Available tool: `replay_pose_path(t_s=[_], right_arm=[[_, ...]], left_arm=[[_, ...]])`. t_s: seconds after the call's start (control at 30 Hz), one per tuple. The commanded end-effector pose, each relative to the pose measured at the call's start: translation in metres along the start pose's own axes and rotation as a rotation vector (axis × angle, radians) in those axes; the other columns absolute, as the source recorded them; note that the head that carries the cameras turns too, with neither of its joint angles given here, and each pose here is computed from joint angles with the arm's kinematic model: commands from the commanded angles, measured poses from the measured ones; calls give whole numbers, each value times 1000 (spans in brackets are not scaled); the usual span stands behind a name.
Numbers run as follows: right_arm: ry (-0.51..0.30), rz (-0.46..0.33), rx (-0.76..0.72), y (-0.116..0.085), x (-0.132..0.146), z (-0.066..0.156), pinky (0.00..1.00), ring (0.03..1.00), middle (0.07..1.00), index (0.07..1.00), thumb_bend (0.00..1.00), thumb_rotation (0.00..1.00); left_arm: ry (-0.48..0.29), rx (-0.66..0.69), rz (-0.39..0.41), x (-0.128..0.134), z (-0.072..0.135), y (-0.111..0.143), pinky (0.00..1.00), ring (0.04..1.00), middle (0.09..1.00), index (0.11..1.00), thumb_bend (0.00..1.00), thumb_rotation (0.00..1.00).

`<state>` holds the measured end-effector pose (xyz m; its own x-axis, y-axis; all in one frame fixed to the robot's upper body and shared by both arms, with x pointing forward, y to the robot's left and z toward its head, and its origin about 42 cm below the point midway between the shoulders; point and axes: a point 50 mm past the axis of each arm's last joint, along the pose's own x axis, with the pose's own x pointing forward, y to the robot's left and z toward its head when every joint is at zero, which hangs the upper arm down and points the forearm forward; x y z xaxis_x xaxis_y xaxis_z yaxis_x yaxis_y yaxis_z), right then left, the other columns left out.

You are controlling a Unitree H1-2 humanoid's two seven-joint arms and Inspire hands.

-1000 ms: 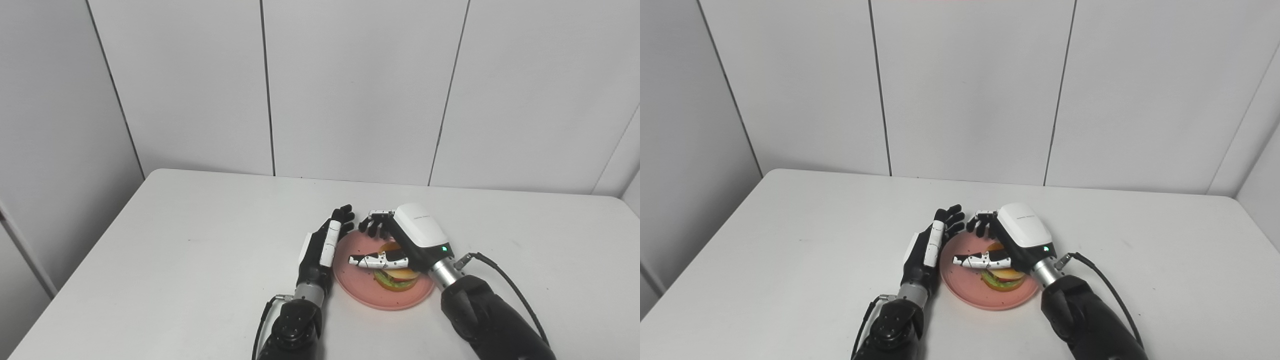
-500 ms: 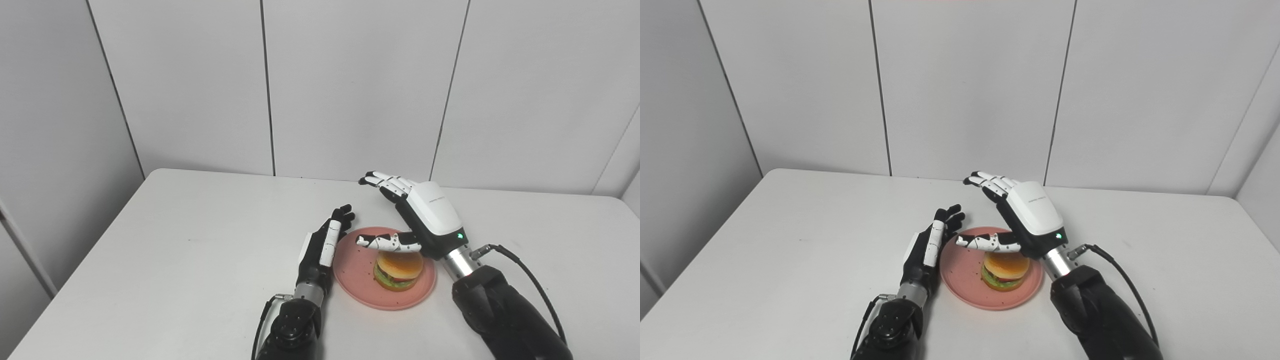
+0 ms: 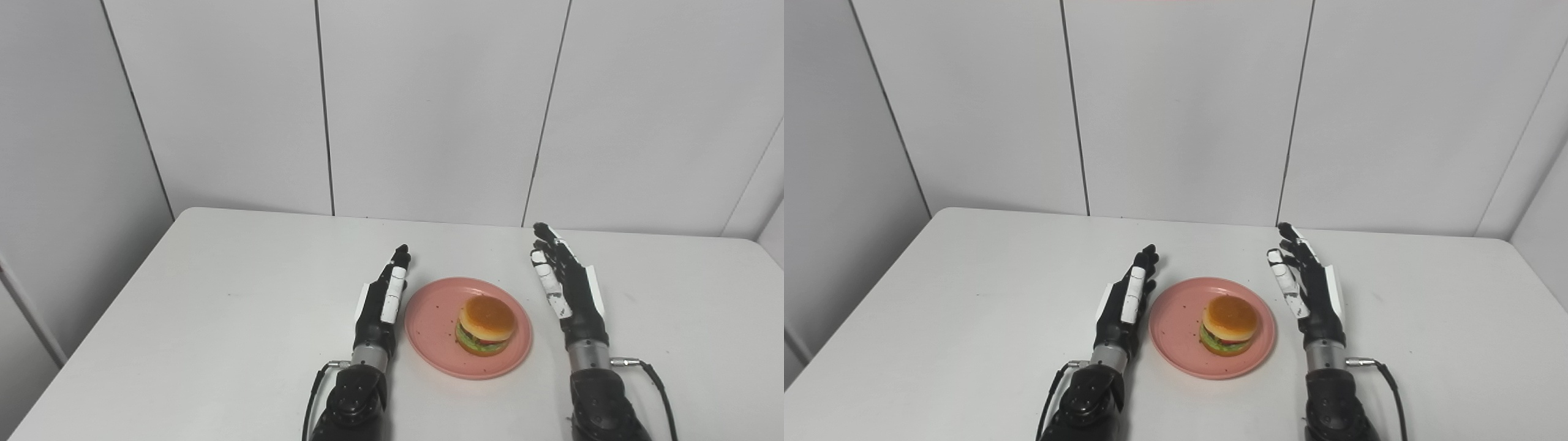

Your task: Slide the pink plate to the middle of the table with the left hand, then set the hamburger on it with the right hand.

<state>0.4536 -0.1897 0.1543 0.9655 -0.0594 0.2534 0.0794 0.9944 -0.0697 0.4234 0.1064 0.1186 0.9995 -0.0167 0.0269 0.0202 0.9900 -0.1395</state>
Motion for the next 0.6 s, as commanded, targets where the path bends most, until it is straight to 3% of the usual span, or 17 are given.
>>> replay_pose_path(t_s=[0.0,0.4,0.57], right_arm=[[-11,-20,64,4,14,14,904,882,920,879,793,1000],[125,-26,151,29,-10,-3,888,878,905,884,727,1000],[155,-6,67,36,-19,-8,889,884,915,895,733,1000]], left_arm=[[-26,46,42,5,4,10,1000,1000,998,978,962,996],[-10,40,55,3,1,26,1000,1000,1000,1000,979,995],[-5,56,54,2,2,35,1000,1000,1000,1000,964,1000]])
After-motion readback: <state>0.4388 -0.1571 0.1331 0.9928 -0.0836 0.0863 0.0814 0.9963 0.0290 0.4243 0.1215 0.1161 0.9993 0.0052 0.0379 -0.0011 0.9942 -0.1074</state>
